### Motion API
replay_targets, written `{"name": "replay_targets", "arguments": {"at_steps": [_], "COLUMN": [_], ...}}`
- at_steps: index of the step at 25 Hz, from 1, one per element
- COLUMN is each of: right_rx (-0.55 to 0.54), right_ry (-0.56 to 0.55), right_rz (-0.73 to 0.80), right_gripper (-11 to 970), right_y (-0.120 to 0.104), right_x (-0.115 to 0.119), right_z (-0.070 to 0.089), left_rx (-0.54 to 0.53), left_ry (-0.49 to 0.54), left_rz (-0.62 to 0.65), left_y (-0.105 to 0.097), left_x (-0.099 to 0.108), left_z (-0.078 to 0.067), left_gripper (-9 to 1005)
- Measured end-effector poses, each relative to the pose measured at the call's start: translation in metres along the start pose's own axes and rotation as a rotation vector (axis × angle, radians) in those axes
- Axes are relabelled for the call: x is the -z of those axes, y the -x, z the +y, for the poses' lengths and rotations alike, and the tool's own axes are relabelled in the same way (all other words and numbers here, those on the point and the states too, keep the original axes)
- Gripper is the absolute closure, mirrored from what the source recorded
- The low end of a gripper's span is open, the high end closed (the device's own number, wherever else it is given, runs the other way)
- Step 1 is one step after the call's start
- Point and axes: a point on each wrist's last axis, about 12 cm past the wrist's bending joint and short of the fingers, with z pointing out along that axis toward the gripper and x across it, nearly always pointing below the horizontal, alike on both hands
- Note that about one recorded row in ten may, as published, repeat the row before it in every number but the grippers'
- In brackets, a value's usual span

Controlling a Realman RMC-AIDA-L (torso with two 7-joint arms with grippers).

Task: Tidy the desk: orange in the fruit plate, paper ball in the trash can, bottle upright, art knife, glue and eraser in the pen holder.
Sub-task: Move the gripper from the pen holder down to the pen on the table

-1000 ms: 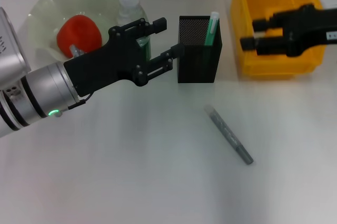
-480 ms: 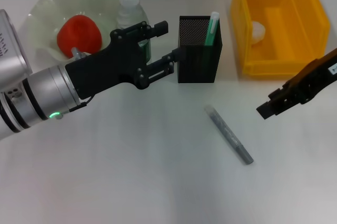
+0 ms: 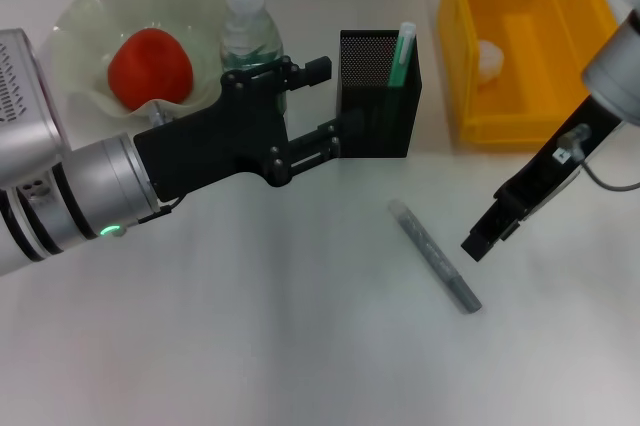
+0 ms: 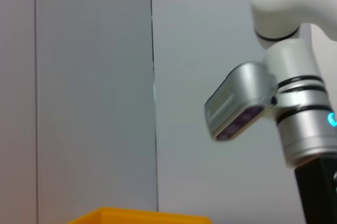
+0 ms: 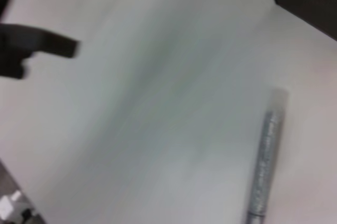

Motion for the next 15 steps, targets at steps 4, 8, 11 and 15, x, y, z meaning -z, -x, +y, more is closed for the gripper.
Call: {"name": "replay_targets", "arguments": {"at_steps": [4, 8, 11, 15], "right_rx": [-0.003, 0.021, 0.032, 0.044], "right_ry": [-0.045, -0.089, -0.119, -0.155], "right_rz": [0.050, 0.065, 0.066, 0.056], "right_gripper": [441, 447, 451, 457], "right_y": [0.007, 0.015, 0.019, 0.024], "right_x": [-0.015, -0.027, -0.033, -0.043], "right_z": [-0.002, -0.001, -0.001, -0.003], "left_rx": [-0.002, -0.010, -0.012, -0.018], "left_ry": [-0.015, -0.020, -0.020, -0.023], "left_rz": [0.003, 0.008, 0.010, 0.015], "left_y": [0.000, -0.002, -0.002, -0.004], "left_x": [-0.002, -0.002, -0.001, -0.002], "left_z": [-0.002, -0.003, -0.004, -0.004], "left_gripper": [394, 394, 394, 394]}}
